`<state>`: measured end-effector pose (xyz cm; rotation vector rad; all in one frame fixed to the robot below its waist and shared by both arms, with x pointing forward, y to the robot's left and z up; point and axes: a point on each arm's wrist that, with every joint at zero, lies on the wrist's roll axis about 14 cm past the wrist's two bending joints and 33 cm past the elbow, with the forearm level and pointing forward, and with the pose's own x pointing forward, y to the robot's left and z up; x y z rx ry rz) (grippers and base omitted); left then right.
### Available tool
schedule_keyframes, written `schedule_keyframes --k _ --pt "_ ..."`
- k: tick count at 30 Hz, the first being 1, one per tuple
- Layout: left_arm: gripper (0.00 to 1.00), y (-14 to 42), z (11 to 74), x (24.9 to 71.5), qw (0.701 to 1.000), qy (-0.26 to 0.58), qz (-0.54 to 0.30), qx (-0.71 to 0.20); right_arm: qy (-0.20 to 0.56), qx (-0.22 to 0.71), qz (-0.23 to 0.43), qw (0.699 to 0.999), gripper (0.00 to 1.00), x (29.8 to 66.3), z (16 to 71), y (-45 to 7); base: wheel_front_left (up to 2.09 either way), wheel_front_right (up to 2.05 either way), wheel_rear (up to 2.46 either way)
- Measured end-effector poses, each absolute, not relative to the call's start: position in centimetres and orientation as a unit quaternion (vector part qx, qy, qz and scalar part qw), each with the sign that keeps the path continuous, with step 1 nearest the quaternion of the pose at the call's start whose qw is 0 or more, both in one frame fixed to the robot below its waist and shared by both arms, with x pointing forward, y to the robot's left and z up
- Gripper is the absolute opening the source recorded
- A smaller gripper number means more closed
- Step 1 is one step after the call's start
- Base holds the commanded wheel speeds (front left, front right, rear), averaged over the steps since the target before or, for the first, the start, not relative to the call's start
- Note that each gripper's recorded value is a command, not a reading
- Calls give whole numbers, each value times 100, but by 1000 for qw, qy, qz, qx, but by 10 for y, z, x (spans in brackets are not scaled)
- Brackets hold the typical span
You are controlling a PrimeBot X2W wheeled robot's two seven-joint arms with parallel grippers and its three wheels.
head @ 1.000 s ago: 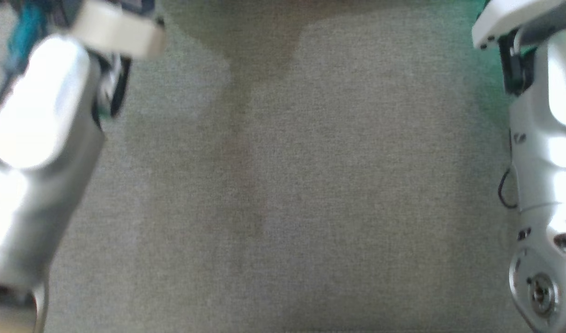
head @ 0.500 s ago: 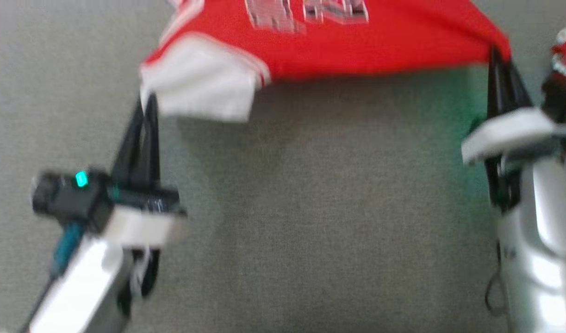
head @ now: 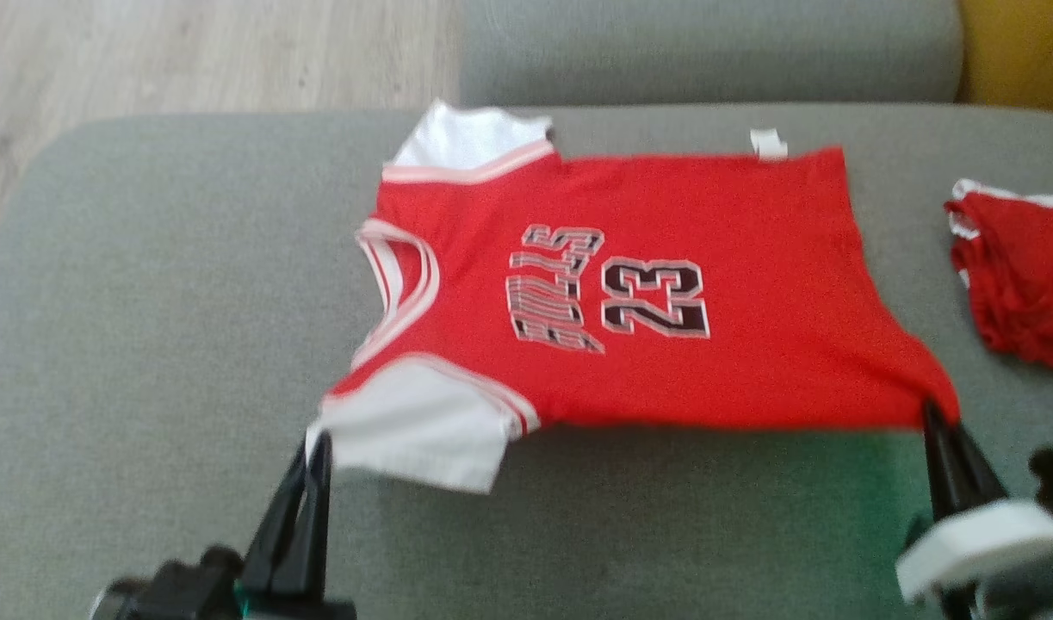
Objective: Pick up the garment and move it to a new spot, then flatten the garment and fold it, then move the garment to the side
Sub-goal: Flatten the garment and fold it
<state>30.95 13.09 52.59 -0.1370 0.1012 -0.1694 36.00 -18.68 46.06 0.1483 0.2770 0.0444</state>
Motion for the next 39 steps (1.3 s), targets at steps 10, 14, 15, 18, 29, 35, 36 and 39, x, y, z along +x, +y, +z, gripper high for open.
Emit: schedule_keyframes --k 10,14,15,18,29,35,36,39 --pt "0 123 494 274 985 118 -85 -89 217 76 17 973 0 315 434 -190 0 0 0" --pt "0 118 473 271 980 149 -91 -95 264 80 15 961 0 305 408 -190 0 0 0" --pt "0 118 468 272 979 154 -91 -95 276 80 15 958 0 304 403 -189 0 0 0" --pt "0 118 464 283 980 152 -97 -89 292 82 21 953 0 307 394 -184 0 0 0" --pt "0 104 482 353 986 91 -132 -54 261 136 21 956 0 346 400 -177 0 0 0" --pt "0 94 497 403 988 45 -141 -37 229 141 19 963 0 387 415 -179 0 0 0" --pt "0 94 497 410 989 43 -141 -34 226 140 17 964 0 393 417 -180 0 0 0" --pt "0 92 491 427 988 46 -143 -31 235 124 11 964 0 409 414 -186 0 0 0"
